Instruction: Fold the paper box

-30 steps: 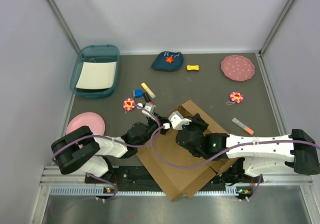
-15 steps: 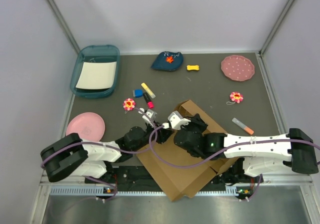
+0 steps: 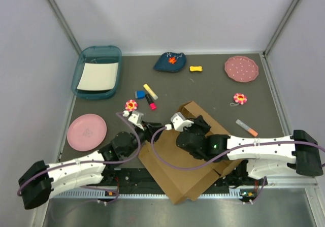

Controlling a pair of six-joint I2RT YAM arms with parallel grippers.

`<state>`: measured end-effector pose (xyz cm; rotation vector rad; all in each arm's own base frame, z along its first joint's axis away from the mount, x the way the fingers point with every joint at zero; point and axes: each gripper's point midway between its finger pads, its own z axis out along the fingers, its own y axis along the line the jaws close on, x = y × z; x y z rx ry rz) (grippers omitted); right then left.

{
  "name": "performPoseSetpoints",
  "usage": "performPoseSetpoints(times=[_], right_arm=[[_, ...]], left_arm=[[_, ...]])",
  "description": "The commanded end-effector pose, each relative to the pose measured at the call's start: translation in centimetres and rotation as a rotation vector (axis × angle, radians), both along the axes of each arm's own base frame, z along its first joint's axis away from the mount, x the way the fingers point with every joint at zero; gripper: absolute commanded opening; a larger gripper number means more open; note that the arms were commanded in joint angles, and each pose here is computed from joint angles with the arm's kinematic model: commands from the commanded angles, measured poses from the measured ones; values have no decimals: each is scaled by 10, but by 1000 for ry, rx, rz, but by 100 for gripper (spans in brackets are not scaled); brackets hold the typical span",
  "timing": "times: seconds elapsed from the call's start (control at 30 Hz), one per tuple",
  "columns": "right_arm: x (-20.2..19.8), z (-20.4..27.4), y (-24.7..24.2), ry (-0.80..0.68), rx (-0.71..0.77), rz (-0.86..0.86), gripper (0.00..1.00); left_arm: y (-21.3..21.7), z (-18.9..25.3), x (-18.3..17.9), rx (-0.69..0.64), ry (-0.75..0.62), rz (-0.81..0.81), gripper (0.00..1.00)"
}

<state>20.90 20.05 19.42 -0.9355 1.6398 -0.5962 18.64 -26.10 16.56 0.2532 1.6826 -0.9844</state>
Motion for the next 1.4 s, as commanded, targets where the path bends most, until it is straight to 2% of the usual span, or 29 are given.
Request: performPoseSetpoints(times=[0.0,0.13,0.37,0.4,0.6,0.87,1.13,1.37], right_arm=[[-11,-22,12,88,-6,61,0],[-13,-24,14,93,-8,69,0],[-16,-28,17,97,-20,78,0],[-16,-28,18,97,-20,80,0],[-18,-30,20,102,-23,87,0],[-24,-46,29,120,-67,104,0],[-26,-50,31,140,-34,105,0],[-28,-49,32,156,-1,115,0]], left_arm=[[34,3,24,14,-49,213,43],[32,10,41,64,-80,260,42],[-9,0,60,133,-69,188,40],[-16,6,60,108,-77,167,40],[-44,-13,46,94,-30,19,37],[-61,-35,26,86,1,-121,37],[-55,-36,26,100,-59,-116,48],[-50,-26,42,98,-135,-37,60]])
